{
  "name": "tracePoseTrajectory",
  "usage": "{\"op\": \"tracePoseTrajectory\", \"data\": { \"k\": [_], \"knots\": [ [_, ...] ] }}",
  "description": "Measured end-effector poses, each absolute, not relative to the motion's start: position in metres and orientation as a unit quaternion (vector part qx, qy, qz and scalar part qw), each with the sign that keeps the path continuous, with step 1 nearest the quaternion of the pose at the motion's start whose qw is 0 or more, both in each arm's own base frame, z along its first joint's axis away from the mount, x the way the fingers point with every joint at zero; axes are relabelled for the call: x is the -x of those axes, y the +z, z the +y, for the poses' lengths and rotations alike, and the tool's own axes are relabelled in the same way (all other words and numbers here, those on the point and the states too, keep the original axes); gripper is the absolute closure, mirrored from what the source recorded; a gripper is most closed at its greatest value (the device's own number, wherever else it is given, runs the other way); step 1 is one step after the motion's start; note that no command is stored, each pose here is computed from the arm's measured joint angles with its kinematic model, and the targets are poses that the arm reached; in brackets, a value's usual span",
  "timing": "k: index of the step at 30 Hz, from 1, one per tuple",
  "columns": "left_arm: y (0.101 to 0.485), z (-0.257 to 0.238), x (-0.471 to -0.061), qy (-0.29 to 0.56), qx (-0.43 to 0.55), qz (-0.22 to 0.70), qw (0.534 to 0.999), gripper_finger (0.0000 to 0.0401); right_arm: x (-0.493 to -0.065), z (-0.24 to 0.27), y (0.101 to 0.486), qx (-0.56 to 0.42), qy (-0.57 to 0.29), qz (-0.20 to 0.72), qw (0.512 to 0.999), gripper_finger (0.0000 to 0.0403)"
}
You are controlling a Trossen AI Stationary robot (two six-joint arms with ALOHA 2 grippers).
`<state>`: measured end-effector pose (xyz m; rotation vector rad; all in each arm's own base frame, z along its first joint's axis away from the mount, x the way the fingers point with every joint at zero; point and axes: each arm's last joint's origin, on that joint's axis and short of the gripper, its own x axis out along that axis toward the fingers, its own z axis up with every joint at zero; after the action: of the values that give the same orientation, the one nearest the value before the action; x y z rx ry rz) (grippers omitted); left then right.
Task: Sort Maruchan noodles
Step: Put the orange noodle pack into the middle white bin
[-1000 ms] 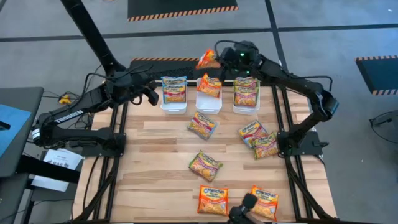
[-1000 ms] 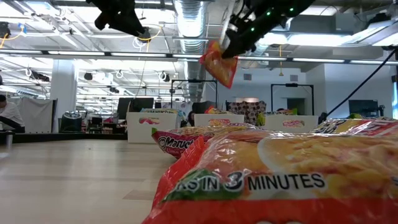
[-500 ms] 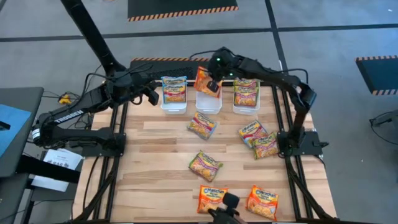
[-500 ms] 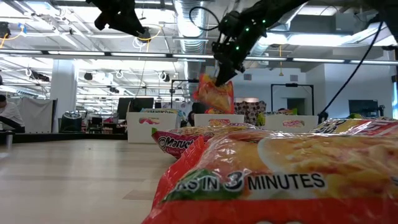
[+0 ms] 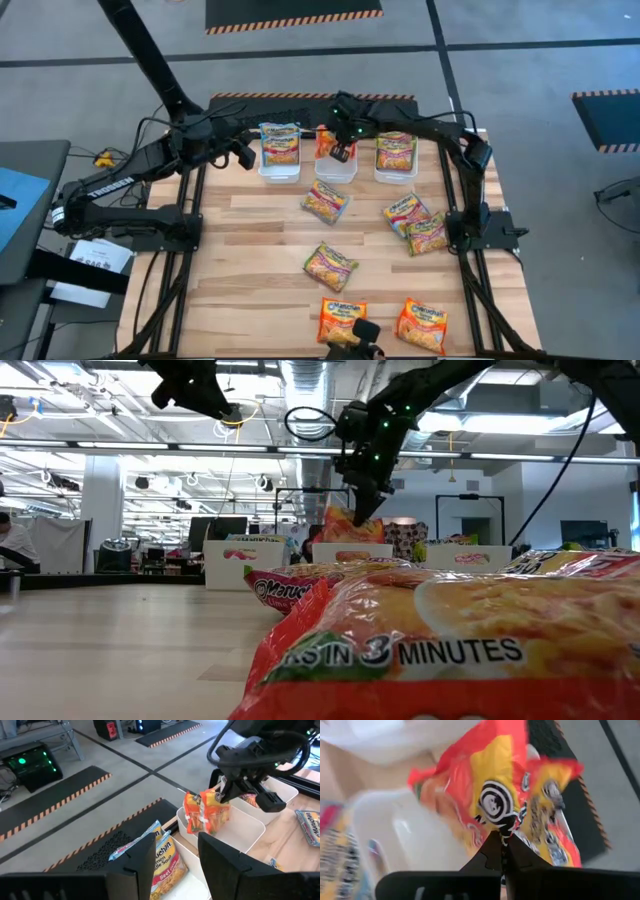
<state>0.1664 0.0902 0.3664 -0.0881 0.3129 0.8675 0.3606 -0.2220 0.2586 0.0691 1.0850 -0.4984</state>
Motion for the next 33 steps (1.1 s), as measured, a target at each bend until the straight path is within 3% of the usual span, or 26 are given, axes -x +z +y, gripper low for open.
{"op": "tracePoseTrajectory", "data": {
  "k": [11,24,33],
  "knots": [
    [0.3665,0.0902,-0.1664,0.418,0.042,0.151,0.895,0.0264,-0.3572,-0.2255,0.2587,-0.023,-0.254,0.519,0.816,0.0387],
    [0.3665,0.0902,-0.1664,0.419,0.046,0.149,0.895,0.0264,-0.3570,-0.2254,0.2586,-0.019,-0.252,0.522,0.815,0.0292],
    [0.3665,0.0902,-0.1664,0.419,0.046,0.149,0.895,0.0264,-0.3583,-0.2250,0.2664,-0.032,-0.240,0.512,0.824,0.0248]
  ]
}}
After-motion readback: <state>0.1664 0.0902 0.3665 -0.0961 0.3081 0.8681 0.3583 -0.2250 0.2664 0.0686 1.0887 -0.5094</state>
